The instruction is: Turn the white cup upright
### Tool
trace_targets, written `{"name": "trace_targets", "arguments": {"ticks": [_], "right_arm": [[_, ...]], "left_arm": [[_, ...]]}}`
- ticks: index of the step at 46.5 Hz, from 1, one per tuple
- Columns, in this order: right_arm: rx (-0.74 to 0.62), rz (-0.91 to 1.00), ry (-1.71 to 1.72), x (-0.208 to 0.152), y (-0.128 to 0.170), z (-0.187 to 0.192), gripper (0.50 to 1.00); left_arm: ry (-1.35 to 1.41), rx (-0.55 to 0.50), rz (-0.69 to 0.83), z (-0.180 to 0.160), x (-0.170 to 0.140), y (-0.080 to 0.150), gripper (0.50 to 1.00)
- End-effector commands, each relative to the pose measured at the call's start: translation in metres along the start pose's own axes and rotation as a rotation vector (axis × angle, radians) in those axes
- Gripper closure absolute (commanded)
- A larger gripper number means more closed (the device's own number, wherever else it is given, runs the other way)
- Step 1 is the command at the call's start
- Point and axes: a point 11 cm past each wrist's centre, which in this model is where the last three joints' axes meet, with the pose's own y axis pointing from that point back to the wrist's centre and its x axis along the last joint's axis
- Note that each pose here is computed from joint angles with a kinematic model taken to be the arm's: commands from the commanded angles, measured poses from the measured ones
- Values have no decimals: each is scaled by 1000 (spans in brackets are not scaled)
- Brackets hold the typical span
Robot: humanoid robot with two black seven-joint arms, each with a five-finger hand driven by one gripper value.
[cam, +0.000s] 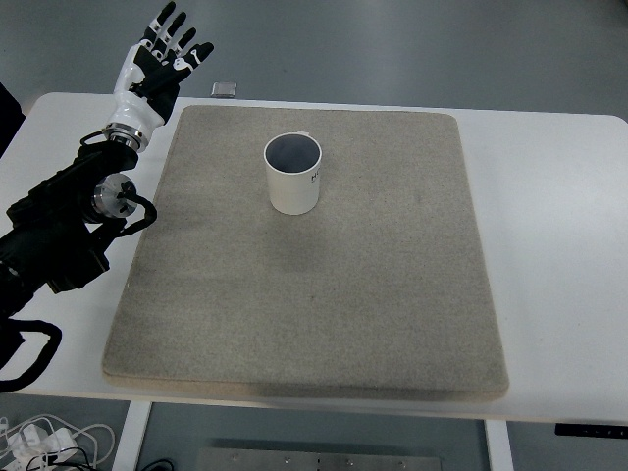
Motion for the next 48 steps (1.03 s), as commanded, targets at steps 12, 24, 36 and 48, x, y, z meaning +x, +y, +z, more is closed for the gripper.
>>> {"name": "trace_targets", "arguments": {"ticks": [12, 24, 36, 48], "right_arm": [[-3, -1, 7, 0, 0, 1, 548], [-1, -9, -2, -1, 0, 1, 548], [3, -12, -10, -2, 0, 0, 548], [3, -12, -8, -2, 0, 0, 548]], "left_arm": [[316, 175, 80, -14, 3, -2, 506], [444, 108, 132, -1, 14, -5, 504], [489, 101, 136, -8, 8, -7, 504], [482, 116, 134, -14, 1, -8, 504]]}}
